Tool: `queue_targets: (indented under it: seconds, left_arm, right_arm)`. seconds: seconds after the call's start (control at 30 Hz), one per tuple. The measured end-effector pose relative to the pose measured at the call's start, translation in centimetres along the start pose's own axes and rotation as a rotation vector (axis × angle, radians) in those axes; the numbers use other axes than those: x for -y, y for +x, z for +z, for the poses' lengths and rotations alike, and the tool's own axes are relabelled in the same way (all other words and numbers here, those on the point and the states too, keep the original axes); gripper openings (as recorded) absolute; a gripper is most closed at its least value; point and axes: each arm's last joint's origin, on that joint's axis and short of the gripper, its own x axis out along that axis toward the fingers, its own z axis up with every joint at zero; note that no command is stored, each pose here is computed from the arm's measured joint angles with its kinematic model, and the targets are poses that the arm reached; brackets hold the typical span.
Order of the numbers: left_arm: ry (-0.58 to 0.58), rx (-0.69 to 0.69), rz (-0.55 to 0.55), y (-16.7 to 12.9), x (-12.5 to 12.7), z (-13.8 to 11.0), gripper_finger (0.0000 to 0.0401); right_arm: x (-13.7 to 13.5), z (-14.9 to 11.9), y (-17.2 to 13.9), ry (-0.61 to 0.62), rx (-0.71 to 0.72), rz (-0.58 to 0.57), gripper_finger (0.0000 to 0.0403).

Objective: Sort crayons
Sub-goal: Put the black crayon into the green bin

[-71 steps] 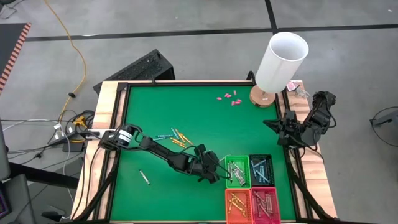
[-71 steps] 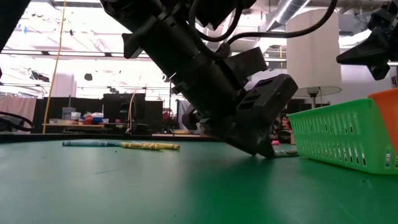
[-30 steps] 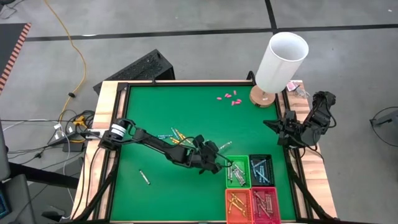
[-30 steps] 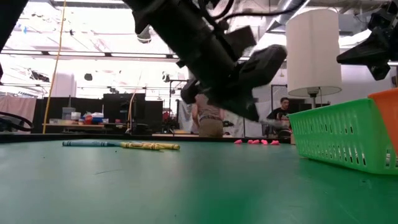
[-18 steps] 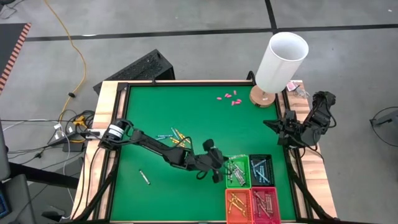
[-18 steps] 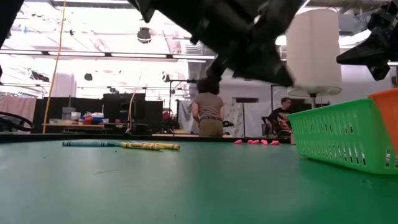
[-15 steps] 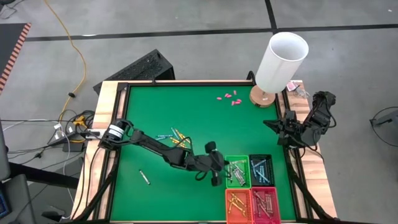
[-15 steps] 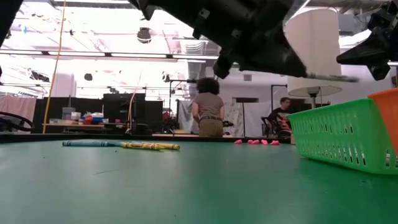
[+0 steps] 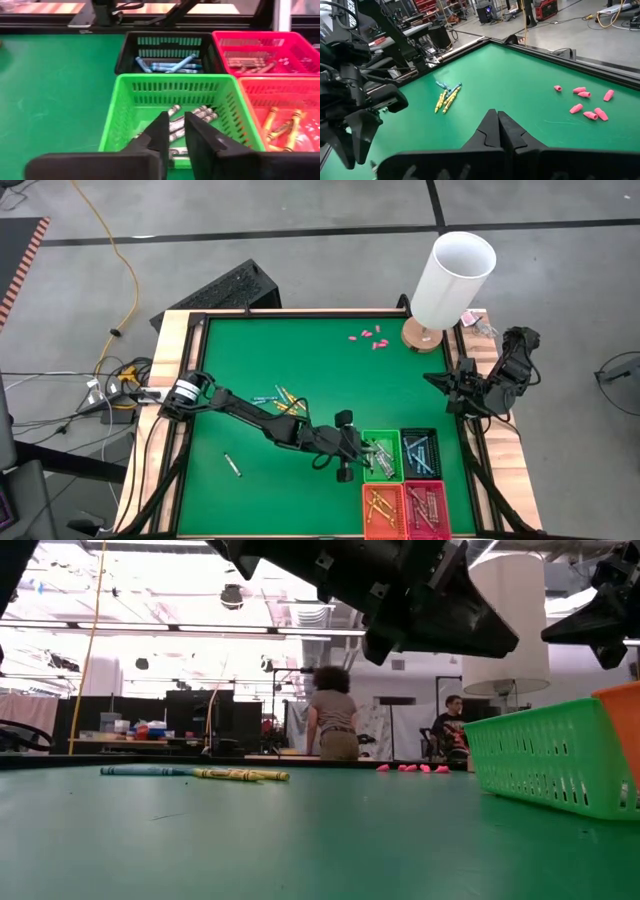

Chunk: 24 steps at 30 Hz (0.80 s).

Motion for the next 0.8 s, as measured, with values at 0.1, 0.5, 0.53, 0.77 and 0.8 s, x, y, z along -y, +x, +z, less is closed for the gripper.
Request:
queue_targets:
  seconds: [0.1, 0.5, 0.53, 0.77, 0.8]
  left_arm:
    - [-0.001, -0.001, -0.011, 0.0, 0.0, 0.0, 0.0079]
    - [-0.23, -0.199, 0.154, -3.4, 0.0, 0.9, 0.0129]
    - [-0.249, -0.24, 0.186, -4.2, 0.2, 0.8, 0.0129]
    - [-0.516, -0.539, 0.465, -9.7, 1.7, -1.0, 0.0129]
    - [-0.567, -0.585, 0.5, -10.4, 2.0, -1.5, 0.0129]
  right_arm:
    - [0.0, 0.0, 0.0, 0.0, 0.0, 0.0, 0.0]
    - [0.0, 0.0, 0.0, 0.0, -0.002, 0.002, 0.0]
    - [0.0, 0.0, 0.0, 0.0, -0.002, 0.002, 0.0]
    - [0.0, 0.0, 0.0, 0.0, -0.003, 0.002, 0.0]
    - [0.0, 0.0, 0.0, 0.0, -0.003, 0.002, 0.0]
